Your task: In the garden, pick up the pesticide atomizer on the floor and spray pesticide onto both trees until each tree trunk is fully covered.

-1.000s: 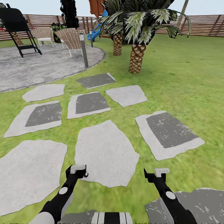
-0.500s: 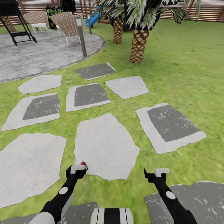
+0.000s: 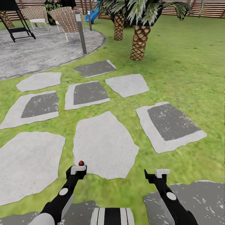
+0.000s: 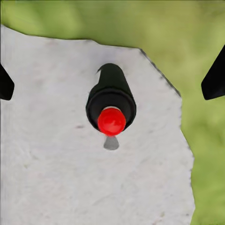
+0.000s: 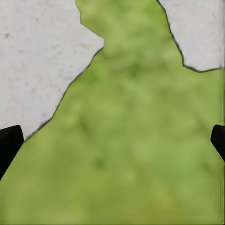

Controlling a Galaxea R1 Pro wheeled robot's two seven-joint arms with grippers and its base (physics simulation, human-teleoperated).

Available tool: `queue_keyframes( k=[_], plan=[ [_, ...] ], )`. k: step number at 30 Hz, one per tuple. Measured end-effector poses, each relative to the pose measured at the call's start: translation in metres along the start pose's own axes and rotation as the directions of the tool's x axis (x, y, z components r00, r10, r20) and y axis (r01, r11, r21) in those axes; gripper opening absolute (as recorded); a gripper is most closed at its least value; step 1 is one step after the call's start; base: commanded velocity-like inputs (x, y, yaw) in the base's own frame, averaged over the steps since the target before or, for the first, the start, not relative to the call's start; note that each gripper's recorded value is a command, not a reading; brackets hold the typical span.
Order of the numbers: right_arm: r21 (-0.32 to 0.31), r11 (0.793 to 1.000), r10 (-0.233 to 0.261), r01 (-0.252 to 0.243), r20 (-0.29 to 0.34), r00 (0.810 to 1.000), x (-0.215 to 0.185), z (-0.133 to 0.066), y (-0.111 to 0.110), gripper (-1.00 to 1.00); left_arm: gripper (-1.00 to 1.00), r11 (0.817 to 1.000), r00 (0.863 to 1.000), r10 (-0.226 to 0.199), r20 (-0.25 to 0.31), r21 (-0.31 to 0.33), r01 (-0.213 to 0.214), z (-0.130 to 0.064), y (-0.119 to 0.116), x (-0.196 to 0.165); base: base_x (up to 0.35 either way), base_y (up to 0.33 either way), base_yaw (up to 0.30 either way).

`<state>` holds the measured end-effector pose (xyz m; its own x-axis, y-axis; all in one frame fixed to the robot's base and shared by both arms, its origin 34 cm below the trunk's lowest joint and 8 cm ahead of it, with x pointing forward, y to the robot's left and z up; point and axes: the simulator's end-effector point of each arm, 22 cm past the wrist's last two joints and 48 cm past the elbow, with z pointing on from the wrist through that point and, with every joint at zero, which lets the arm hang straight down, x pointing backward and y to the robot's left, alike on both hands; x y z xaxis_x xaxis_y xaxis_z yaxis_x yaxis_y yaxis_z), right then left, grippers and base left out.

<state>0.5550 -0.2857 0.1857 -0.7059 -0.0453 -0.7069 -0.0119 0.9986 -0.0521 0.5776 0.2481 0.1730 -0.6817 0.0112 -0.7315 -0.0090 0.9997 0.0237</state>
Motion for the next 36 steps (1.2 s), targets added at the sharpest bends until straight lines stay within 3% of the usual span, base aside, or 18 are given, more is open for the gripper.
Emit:
queue_keyframes(
  k=[10,17,20,36],
  plan=[
    [0.000,1.000,0.000,0.000,0.000,1.000,0.000,0.000,0.000,1.00,1.00,1.000,1.000,-0.005,0.003,-0.002,0.005,0.000,0.001,-0.001,0.000,-0.082,0.000],
    [-0.001,1.000,-0.002,0.002,-0.001,1.000,0.001,0.000,0.000,1.00,1.00,1.000,0.992,-0.006,0.128,-0.003,0.006,-0.002,0.002,-0.027,0.000,-0.001,0.000],
    [-0.001,1.000,-0.002,0.002,-0.002,1.000,0.001,0.000,0.000,1.00,1.00,1.000,0.990,-0.007,0.140,-0.003,0.007,-0.003,0.003,-0.030,0.000,0.000,0.000],
    [-0.002,1.000,-0.003,0.003,-0.059,0.998,0.034,0.006,0.001,1.00,1.00,1.000,0.996,-0.003,0.090,-0.009,0.004,0.004,0.007,0.004,0.000,0.000,0.000]
  ],
)
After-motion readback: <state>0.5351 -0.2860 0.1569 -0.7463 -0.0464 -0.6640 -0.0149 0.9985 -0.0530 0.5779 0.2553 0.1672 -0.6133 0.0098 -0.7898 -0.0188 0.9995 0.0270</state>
